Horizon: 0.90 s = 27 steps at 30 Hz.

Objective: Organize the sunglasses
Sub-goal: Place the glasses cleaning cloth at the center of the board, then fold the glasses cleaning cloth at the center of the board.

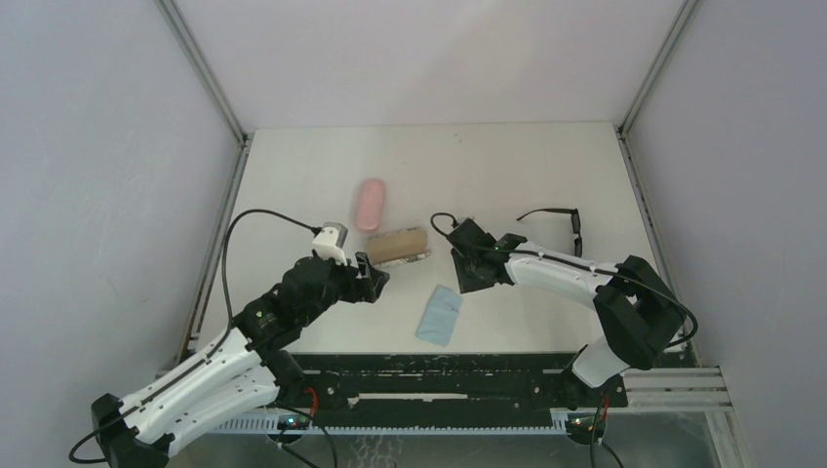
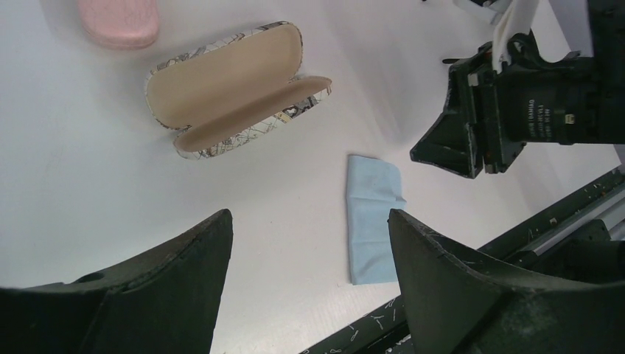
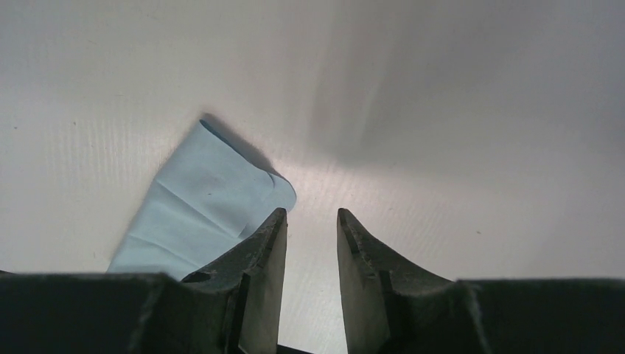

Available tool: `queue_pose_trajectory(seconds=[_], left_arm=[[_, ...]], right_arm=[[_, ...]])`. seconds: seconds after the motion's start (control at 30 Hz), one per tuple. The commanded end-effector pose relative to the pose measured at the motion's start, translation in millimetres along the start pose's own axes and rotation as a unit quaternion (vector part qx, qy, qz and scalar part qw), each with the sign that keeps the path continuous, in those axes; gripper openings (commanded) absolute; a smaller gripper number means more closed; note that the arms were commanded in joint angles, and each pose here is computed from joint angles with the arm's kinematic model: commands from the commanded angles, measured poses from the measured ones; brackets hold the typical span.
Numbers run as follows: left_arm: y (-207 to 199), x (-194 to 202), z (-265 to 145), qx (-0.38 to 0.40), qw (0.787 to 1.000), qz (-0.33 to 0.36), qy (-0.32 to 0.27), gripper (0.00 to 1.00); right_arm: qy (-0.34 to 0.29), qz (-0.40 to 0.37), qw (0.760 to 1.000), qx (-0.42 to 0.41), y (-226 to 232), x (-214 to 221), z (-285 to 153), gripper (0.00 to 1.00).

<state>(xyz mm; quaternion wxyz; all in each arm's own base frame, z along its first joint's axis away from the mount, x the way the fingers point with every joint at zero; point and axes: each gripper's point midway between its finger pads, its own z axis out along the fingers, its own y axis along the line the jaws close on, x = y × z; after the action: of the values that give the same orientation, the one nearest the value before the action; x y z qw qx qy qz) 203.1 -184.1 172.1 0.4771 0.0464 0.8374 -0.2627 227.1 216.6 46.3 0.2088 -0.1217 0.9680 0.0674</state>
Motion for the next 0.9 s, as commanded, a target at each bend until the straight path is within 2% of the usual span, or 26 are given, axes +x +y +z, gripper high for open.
queue_pose_trajectory(seconds=[0.0,0.87], left_arm=[[-10.2,-11.1,-0.9,0.024,1.0,-0.003,-0.019,0.81],[-12.0,-9.3,1.0,0.027,1.0,-0.006,-0.015,0.81]], right_arm=[[0.006,0.025,0.999,-0.021,16.8,0.9,5.7,0.3],[0.047,-0.006,0.999,-0.008,26.0,25.0,26.0,0.31]])
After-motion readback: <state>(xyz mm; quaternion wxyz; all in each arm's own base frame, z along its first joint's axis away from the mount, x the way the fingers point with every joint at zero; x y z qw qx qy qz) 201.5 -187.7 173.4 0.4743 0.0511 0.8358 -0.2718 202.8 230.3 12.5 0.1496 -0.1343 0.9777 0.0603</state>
